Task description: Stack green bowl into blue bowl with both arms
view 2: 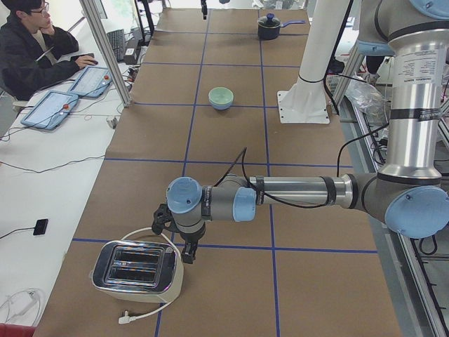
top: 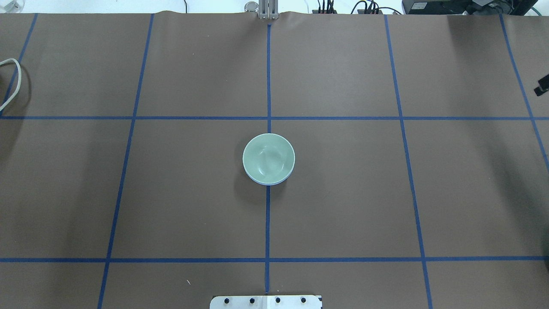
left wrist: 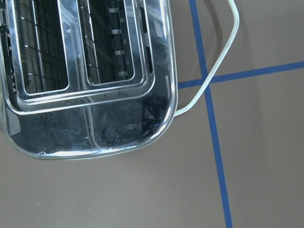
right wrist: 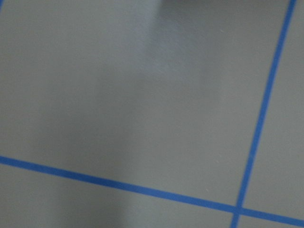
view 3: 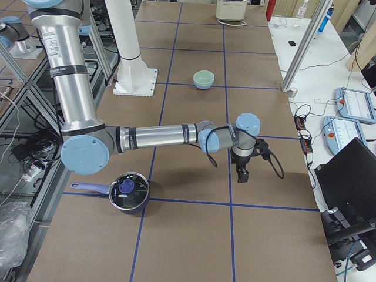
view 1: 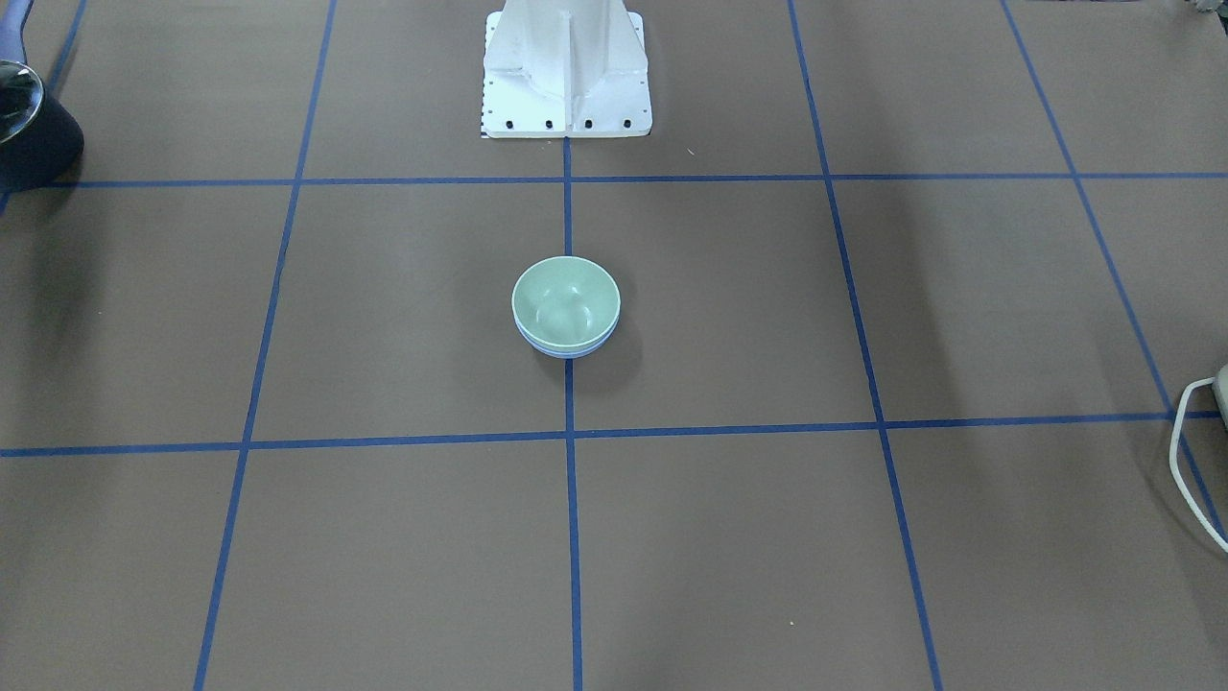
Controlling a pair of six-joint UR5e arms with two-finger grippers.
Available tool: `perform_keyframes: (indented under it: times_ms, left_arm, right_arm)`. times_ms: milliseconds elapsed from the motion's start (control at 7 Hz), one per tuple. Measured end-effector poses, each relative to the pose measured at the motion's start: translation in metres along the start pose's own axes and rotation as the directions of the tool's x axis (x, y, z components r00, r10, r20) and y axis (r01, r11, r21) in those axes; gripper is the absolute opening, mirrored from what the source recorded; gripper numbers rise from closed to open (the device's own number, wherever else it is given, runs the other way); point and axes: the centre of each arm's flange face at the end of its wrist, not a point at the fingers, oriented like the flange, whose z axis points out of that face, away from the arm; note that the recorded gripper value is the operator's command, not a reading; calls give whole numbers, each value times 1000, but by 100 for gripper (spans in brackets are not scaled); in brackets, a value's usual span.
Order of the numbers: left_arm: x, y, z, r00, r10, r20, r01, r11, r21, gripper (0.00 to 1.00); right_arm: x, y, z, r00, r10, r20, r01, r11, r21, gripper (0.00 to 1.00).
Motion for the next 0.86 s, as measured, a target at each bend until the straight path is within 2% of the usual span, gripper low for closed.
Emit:
perform_keyframes:
  times_ms: [286, 571, 857]
  left_arm:
    - [11, 1, -11, 998, -41, -50, 40, 999, -19, 100]
    - [18, 4, -31, 997, -52, -57, 51, 999, -7, 100]
    - [20, 3, -35, 998, -42, -56, 43, 999, 3, 100]
  right_arm:
    - [41, 35, -2, 999, 47, 15, -47, 999, -12, 100]
    - [49, 43, -4, 997, 74, 24, -73, 997, -15, 100]
    - [51, 46, -4, 997, 79, 24, -78, 997, -15, 100]
